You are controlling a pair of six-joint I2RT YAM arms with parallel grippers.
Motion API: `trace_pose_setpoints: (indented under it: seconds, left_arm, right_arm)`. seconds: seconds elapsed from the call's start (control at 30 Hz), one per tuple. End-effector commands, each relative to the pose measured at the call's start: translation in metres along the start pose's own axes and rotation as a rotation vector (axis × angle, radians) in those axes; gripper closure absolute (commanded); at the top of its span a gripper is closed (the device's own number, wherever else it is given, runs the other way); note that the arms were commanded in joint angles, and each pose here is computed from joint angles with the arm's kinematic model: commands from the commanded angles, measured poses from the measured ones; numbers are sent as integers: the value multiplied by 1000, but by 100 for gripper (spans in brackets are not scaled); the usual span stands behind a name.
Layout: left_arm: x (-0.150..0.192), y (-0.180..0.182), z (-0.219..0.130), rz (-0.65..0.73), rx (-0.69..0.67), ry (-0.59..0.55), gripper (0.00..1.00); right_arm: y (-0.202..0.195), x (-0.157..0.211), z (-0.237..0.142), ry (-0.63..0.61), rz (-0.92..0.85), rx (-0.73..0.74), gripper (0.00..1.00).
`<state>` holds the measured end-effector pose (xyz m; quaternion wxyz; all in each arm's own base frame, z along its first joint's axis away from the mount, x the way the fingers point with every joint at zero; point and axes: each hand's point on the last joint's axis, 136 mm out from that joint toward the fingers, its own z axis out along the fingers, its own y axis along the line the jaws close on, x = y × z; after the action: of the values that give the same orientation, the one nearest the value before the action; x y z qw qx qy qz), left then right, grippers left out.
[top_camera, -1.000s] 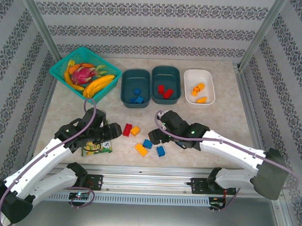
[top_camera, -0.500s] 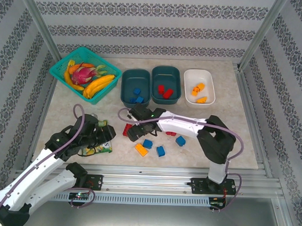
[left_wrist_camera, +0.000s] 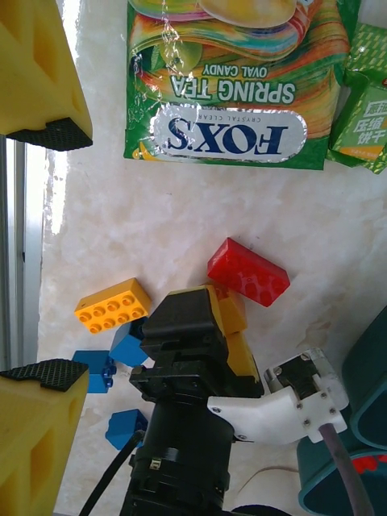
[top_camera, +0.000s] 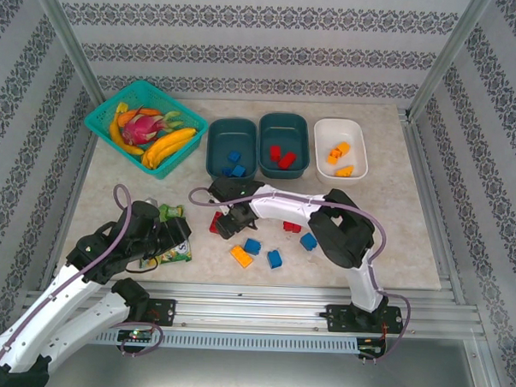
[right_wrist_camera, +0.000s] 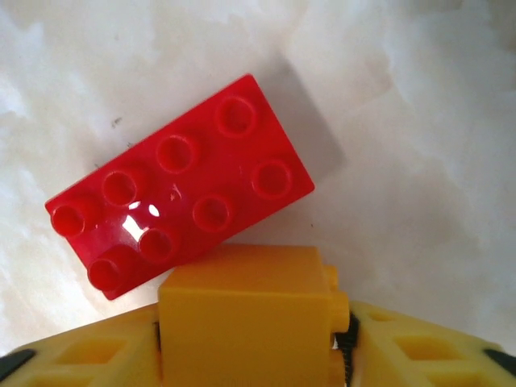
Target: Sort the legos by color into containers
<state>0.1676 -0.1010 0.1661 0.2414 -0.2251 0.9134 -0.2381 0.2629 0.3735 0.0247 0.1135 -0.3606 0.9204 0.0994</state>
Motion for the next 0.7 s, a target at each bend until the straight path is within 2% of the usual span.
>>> trace_pose_setpoints:
  seconds: [0.0, 0.1, 0.2, 0.33, 0.53, 0.67]
  left_arm:
    - [-3, -2, -6, -8, -3, -18, 29]
    - [-5, -4, -6, -6, 4, -22, 29]
    - [-6, -11, -4, 3, 24, -16, 29]
    - [-12, -38, 0, 37, 99, -8, 29]
    - [-32, -101, 13, 103, 228, 4, 28]
    - [-40, -138, 34, 154, 260, 36, 28]
  right_arm:
    - [0, 1, 3, 32, -11, 13, 52]
    - [0, -2, -5, 17, -6, 13, 60]
    - [-5, -6, -27, -27, 26, 17, 62]
    - [-34, -15, -85, -134, 111, 47, 64]
    - [-135, -13, -170, -315, 351, 134, 64]
    - [-218, 6, -196, -376, 577, 211, 65]
